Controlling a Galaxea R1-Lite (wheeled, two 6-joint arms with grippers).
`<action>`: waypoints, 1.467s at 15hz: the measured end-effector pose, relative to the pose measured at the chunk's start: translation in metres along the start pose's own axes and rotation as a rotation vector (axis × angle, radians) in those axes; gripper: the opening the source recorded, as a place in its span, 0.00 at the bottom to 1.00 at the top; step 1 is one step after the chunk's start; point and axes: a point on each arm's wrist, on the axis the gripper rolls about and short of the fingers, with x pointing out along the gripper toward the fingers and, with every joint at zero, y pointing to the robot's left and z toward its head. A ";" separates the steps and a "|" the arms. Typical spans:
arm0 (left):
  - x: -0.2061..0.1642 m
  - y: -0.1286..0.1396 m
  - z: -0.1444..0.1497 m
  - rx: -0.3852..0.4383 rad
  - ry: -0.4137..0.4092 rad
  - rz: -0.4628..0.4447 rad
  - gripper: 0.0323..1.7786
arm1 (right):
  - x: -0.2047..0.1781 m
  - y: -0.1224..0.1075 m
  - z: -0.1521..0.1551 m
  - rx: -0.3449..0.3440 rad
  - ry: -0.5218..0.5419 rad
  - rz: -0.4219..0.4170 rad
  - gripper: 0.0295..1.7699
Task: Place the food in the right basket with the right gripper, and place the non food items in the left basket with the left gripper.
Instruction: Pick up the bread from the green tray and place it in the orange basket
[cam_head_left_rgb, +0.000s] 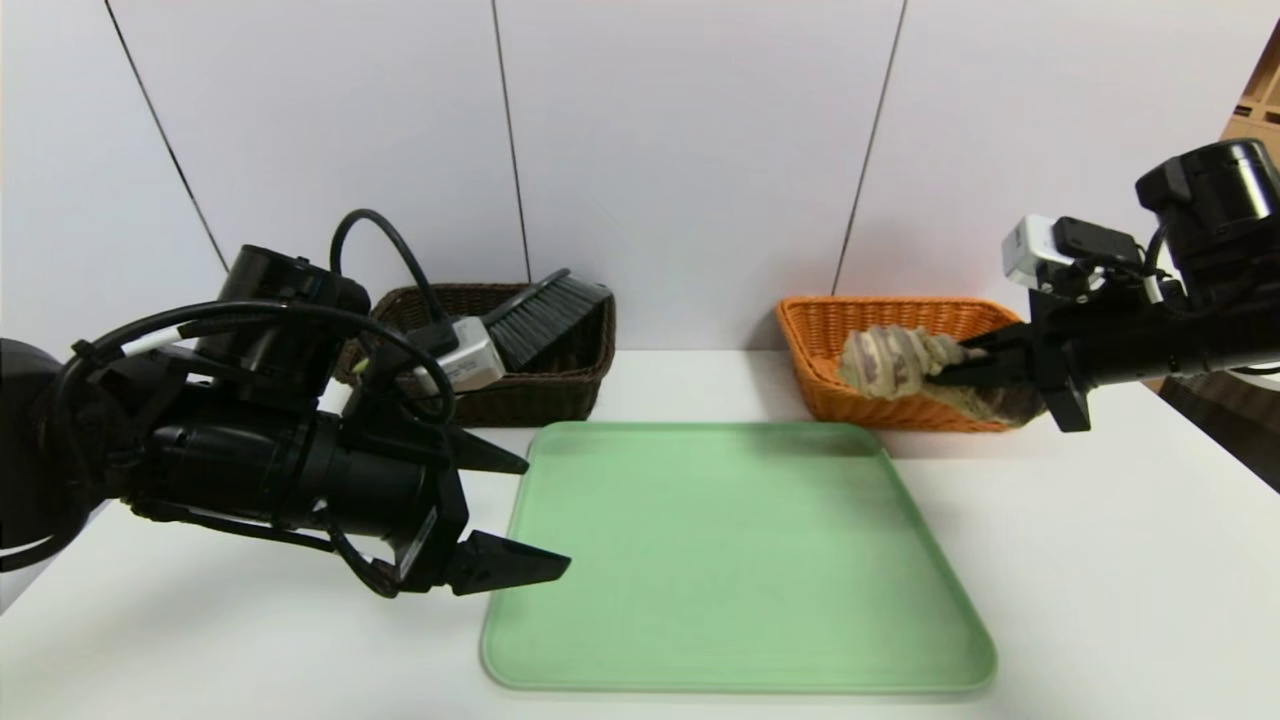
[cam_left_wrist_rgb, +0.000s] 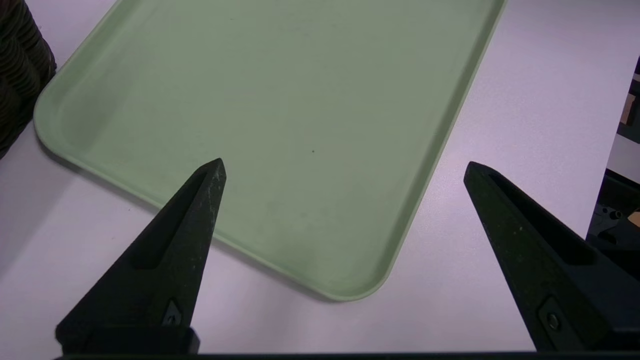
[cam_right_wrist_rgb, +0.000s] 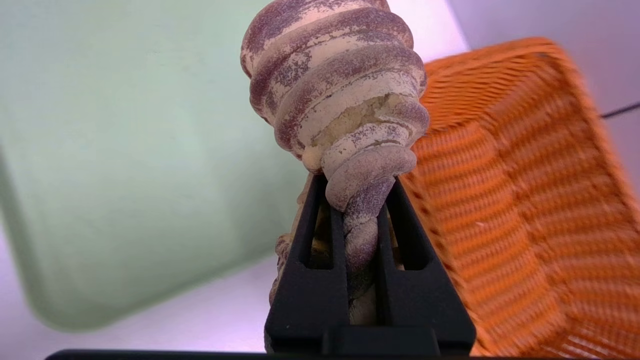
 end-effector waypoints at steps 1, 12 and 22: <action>0.000 0.000 0.000 0.001 -0.001 0.001 0.95 | -0.006 -0.005 -0.001 -0.019 0.003 -0.030 0.10; -0.001 0.000 0.000 0.001 0.000 0.005 0.95 | 0.014 -0.076 -0.044 -0.116 0.067 -0.257 0.10; 0.004 0.002 -0.003 -0.010 0.015 0.001 0.95 | 0.063 -0.112 -0.079 -0.087 0.143 -0.260 0.10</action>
